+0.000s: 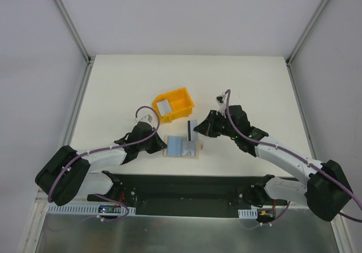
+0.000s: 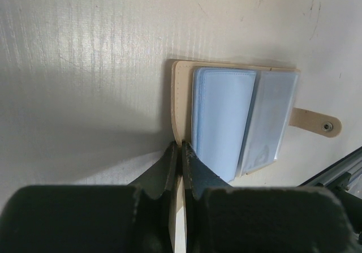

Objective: Put the credit cards into the card holder
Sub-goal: Insert the credit card into the card holder.

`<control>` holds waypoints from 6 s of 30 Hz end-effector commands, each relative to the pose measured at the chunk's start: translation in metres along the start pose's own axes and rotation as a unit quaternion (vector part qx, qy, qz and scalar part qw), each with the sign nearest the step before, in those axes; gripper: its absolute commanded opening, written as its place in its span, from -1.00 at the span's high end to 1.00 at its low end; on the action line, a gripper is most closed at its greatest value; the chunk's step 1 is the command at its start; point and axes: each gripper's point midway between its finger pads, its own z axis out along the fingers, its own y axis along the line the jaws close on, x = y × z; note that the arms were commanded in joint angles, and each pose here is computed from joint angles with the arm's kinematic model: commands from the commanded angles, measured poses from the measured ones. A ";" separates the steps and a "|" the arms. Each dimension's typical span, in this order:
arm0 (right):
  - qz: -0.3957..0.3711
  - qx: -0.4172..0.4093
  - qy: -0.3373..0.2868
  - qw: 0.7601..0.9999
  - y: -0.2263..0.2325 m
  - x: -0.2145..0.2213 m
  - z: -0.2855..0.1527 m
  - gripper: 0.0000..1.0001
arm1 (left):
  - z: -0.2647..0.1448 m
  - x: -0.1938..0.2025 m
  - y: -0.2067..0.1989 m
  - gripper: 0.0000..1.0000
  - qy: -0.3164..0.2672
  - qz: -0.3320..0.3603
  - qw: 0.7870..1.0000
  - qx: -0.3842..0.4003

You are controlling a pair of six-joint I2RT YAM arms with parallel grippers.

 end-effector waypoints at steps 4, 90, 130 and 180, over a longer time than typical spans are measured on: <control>0.024 -0.036 -0.001 0.999 0.005 0.008 0.007 0.99 | -0.003 -0.006 0.003 1.00 -0.017 -0.014 1.000 -0.003; 0.116 0.027 0.101 0.988 -0.052 0.080 0.089 0.41 | -0.001 -0.004 -0.001 1.00 -0.019 -0.057 0.998 0.006; 0.007 0.075 0.141 0.987 -0.028 0.075 0.087 0.34 | -0.004 -0.008 -0.012 1.00 -0.023 -0.043 0.998 0.029; -0.009 0.245 0.177 0.953 -0.120 0.097 0.028 0.63 | -0.019 -0.030 -0.062 1.00 -0.018 0.042 0.996 0.071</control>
